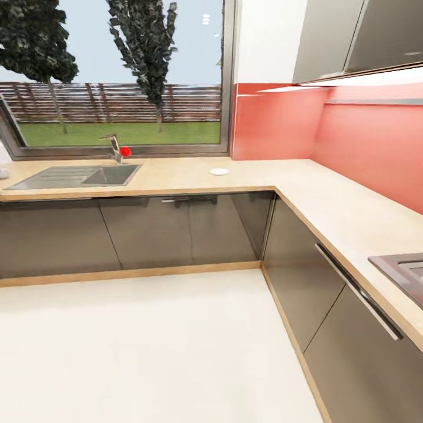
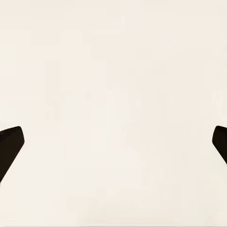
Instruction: Set up a coffee station on the kitchen countertop: keep the coffee maker on the countertop, move the bottle of coffee from the kitchen shelf to the counter next to the coffee maker, place a paper coffee filter on top of the coffee maker, put the saucer next to the coffee maker with the coffee cup on the saucer, and place the electric kettle next to the coffee maker.
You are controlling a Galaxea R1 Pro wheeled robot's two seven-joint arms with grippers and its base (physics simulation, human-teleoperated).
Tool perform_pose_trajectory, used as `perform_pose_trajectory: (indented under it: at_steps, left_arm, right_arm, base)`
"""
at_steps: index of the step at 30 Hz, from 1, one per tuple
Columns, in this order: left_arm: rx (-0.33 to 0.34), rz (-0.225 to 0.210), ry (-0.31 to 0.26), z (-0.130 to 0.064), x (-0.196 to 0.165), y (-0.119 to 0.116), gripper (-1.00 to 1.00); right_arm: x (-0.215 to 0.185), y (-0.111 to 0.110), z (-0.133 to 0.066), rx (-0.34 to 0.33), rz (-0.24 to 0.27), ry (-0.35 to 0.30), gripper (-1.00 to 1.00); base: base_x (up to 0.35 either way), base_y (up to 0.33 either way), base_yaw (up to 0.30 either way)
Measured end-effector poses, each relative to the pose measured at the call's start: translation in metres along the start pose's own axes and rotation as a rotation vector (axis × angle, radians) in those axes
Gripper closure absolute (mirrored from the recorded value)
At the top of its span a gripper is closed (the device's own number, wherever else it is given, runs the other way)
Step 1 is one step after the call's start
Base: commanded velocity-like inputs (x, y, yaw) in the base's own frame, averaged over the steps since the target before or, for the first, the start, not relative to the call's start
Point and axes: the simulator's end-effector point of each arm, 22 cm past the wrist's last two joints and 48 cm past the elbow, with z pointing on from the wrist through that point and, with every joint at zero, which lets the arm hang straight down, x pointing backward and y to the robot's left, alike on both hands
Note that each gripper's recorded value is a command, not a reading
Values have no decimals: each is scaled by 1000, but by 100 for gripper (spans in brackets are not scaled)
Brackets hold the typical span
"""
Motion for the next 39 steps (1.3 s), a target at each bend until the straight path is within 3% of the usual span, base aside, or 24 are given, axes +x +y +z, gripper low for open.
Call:
perform_pose_trajectory:
  at_steps: [39]
  left_arm:
    - [7,-7,-50,1,-20,-3,-100]
  right_arm:
    - [-20,0,-1,0,-1,-51,-100]
  base:
    - [343,88,206]
